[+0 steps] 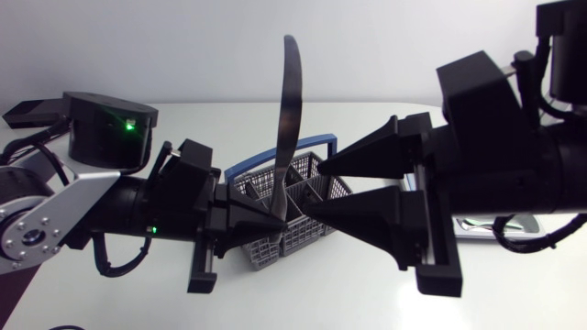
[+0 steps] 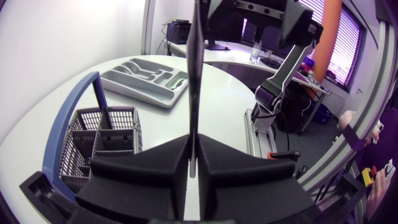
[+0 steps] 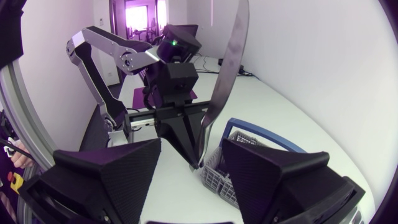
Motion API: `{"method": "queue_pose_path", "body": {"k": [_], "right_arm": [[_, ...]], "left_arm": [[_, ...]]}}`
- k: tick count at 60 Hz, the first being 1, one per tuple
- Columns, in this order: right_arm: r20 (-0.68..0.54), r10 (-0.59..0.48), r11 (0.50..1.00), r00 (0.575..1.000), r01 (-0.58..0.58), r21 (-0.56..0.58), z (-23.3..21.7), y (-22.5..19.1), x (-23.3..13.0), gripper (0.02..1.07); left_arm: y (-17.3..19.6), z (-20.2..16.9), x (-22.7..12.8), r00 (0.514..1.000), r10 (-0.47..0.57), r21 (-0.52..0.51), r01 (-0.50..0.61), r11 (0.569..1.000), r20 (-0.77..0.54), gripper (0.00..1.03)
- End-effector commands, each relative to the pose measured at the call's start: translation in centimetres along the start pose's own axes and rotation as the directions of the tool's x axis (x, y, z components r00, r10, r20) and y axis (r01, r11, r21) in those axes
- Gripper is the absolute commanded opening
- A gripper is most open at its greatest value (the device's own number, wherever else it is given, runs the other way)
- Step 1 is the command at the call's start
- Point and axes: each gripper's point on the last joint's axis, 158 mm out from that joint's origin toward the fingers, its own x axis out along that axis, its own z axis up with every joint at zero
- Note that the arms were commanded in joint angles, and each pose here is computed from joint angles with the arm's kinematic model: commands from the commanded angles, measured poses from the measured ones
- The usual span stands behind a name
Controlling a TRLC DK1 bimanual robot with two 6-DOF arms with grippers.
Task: Unload the cutlery basket into the drawer organizer.
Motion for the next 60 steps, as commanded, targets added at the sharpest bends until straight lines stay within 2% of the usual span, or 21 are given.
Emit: {"method": "queue_pose_path", "body": {"k": [1, 14, 31, 45, 51, 60], "right_arm": [[-0.013, -0.004, 1.0, 1.0, 0.005, 0.031, -1.2, -0.3, 0.4, 0.77], [-0.01, -0.006, 0.999, 1.0, 0.006, 0.041, -2.1, -1.1, 1.4, 0.76], [-0.016, 0.047, 0.997, 0.999, -0.045, 0.061, -3.5, -1.6, 2.7, 0.75], [-0.017, 0.084, 0.995, 0.996, -0.084, 0.045, -3.8, -1.3, 3.5, 0.38], [-0.021, 0.105, 0.994, 0.994, -0.104, 0.04, -4.0, -1.1, 3.7, 0.15], [-0.036, 0.15, 0.988, 0.988, -0.148, 0.052, -4.3, -0.3, 3.9, 0.07]], "left_arm": [[-0.2, 2.6, -0.1, 0.999, -0.008, 0.011, 0.008, 1.0, 0.05, 0.03], [-0.8, 2.7, 1.0, 0.998, -0.039, 0.018, 0.038, 0.999, 0.046, 0.03], [-1.1, 3.0, 2.0, 0.997, -0.066, 0.016, 0.065, 0.998, 0.037, 0.03], [-2.0, 2.8, 2.4, 0.995, -0.1, 0.012, 0.1, 0.995, 0.025, 0.03], [-2.1, 2.6, 2.4, 0.994, -0.104, 0.008, 0.104, 0.995, 0.021, 0.03], [-2.2, 2.6, 2.3, 0.994, -0.109, 0.003, 0.109, 0.994, 0.018, 0.03]]}}
